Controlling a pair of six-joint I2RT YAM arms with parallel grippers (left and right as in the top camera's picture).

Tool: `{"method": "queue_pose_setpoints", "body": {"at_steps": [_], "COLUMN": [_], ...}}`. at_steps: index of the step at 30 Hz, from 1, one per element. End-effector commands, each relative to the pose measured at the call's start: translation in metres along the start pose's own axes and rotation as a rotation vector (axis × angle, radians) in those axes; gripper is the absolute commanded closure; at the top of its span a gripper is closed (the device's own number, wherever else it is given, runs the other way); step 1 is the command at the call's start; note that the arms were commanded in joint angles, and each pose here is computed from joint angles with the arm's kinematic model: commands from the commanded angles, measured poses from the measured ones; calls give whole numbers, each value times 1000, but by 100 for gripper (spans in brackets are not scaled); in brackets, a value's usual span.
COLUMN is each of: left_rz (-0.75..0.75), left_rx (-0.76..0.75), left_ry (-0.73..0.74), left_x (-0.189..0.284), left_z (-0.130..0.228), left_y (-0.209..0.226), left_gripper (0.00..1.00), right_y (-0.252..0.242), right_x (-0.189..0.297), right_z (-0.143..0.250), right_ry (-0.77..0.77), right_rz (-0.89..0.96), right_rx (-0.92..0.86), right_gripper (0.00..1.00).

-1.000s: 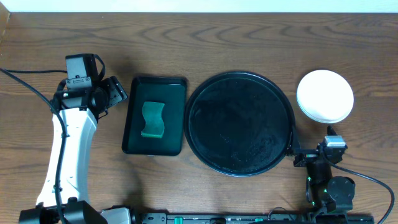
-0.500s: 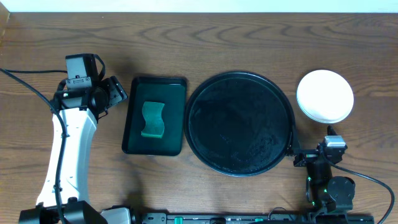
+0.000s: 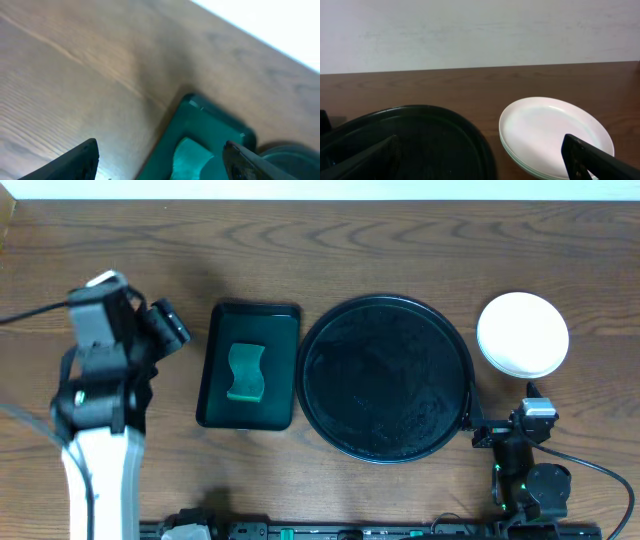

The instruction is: Clean dirty plates on tray and stack at the side

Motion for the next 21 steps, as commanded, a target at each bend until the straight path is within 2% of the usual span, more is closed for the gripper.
{"method": "queue_pose_setpoints", "body": {"at_steps": [1, 12, 21], "left_rz": [61, 223, 209], "left_rx": [8, 38, 39], "left_ry": [-115, -426, -409], "left_x": [40, 151, 168], "left_z": [-10, -5, 15], "left_y": [-2, 13, 28], "left_gripper": [20, 20, 20], "right_y": [1, 1, 1], "right_x": [0, 0, 0], "right_z": [1, 1, 1], "right_ry": [4, 4, 4], "right_rz": [-2, -2, -2], "right_rx": [-9, -9, -9], "right_gripper": [1, 1, 1]}}
Point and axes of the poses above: each gripper's point midway between its finger pads, its own x axis back along the fingers, its own y axis along the line the jaws close on, z = x × y, the point moved 7 cm from there along x, back along the fingers, and after that the axes turned 12 degrees about x, right-handed, at the moved point
